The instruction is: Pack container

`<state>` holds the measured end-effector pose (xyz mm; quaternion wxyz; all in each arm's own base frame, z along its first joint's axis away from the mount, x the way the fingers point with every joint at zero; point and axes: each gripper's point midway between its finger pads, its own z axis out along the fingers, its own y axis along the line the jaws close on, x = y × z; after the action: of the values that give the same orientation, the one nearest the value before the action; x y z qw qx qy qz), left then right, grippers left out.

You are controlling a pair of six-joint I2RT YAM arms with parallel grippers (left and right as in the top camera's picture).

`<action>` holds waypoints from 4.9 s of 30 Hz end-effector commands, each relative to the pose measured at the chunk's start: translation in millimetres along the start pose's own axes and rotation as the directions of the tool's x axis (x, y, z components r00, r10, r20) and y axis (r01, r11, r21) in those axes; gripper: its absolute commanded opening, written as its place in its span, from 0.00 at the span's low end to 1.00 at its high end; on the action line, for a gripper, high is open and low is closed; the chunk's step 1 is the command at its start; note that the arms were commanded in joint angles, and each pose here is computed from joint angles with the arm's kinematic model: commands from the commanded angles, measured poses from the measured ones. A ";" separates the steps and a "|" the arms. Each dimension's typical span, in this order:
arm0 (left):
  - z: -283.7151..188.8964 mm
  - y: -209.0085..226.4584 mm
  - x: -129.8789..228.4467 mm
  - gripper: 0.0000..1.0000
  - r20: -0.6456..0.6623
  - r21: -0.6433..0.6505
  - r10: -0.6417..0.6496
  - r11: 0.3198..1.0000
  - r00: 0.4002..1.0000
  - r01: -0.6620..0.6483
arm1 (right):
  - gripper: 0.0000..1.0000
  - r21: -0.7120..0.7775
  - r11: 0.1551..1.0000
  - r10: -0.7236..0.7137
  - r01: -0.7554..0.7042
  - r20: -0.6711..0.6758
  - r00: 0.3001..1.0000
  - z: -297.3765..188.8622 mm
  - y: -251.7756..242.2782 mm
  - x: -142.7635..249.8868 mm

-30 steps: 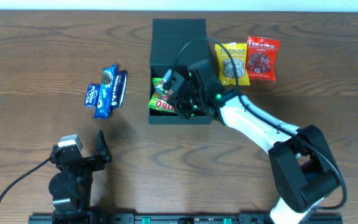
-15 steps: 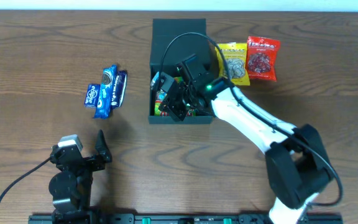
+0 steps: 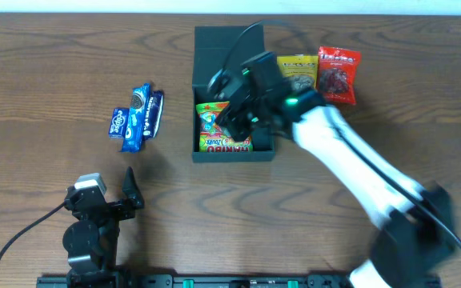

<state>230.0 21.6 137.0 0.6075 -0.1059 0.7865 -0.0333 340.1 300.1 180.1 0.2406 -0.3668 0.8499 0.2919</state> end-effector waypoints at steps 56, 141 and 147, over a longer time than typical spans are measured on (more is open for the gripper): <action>182.6 -51.7 -52.8 0.95 -0.648 0.305 0.228 0.952 0.727 -0.027 | 0.10 0.379 0.903 0.175 -0.202 0.103 0.979 -131.1 -75.8 14.6; 180.8 -314.4 1.4 0.06 -0.812 0.277 0.195 0.958 0.550 0.069 | 0.02 0.389 0.533 0.687 -0.751 0.318 0.653 -224.1 -189.6 110.8; 171.5 -327.6 35.5 0.06 -0.812 0.185 0.135 0.982 0.568 0.031 | 0.01 0.364 0.517 0.714 -0.775 0.317 0.625 -227.9 -188.4 117.3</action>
<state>421.7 -303.3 120.9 0.1624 0.0531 0.9725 -0.1580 370.0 -16.7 206.4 0.2265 0.1143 0.9543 0.1579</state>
